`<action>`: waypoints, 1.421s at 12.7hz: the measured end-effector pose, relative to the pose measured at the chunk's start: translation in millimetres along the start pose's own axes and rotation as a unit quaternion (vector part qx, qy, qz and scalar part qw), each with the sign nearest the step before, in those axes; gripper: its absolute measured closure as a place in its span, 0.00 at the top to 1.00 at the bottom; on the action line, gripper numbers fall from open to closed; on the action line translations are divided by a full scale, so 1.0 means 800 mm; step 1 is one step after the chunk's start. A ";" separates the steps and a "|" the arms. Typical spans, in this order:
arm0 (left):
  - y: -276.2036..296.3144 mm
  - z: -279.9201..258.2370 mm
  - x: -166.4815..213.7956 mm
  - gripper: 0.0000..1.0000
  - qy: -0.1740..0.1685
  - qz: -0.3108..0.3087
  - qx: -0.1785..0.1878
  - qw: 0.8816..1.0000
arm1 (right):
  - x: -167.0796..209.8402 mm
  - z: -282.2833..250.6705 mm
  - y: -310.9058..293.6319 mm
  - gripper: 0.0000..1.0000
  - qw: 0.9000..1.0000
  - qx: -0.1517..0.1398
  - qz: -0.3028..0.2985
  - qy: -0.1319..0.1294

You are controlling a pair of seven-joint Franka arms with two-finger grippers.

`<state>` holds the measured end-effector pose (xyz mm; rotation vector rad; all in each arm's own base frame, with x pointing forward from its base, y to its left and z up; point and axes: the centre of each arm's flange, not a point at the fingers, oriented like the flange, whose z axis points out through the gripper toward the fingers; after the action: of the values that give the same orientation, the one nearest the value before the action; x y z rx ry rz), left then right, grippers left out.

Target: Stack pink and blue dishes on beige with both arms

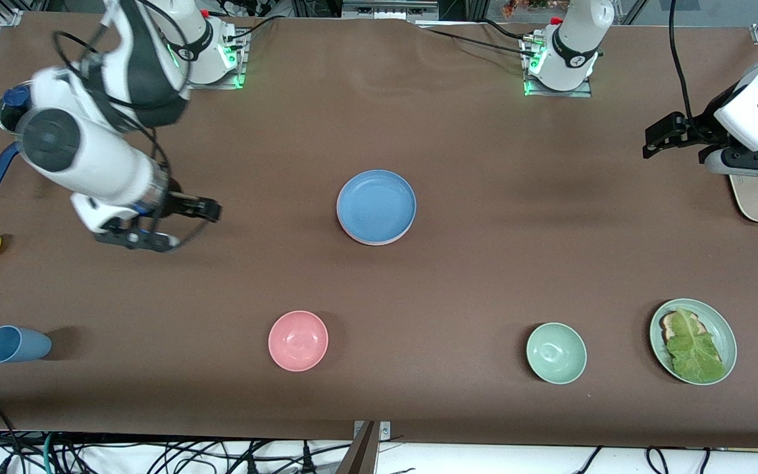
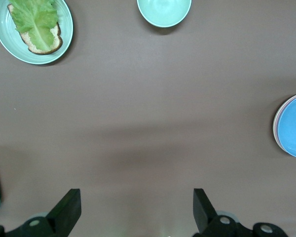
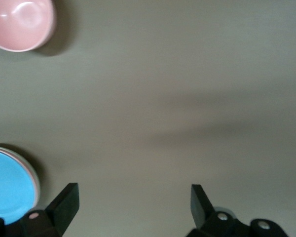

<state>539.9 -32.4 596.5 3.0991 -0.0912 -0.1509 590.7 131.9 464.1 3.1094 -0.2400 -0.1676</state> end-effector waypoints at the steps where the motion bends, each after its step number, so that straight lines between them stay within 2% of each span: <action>1: 0.000 0.000 0.000 1.00 0.000 0.000 0.000 1.000 | -0.008 -0.017 0.034 1.00 1.000 -0.004 0.008 -0.003; 4: 0.000 0.000 0.000 1.00 0.000 0.000 0.000 1.000 | -0.027 -0.069 0.127 1.00 1.000 -0.005 -0.017 -0.014; 7: 0.000 0.000 0.000 1.00 0.000 0.000 0.000 1.000 | -0.041 -0.111 0.168 1.00 0.999 -0.003 -0.021 -0.026; 11: 0.001 0.000 0.000 1.00 0.000 0.001 0.000 1.000 | -0.043 -0.172 0.190 1.00 1.000 0.003 -0.006 0.004; 18: 0.001 0.000 0.000 1.00 0.000 0.001 0.000 1.000 | -0.038 -0.174 0.196 1.00 1.000 0.005 -0.001 0.013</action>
<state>539.9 -33.3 596.9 3.0991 -0.0937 -0.1498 552.2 -16.9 609.8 3.1204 -0.2379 -0.1268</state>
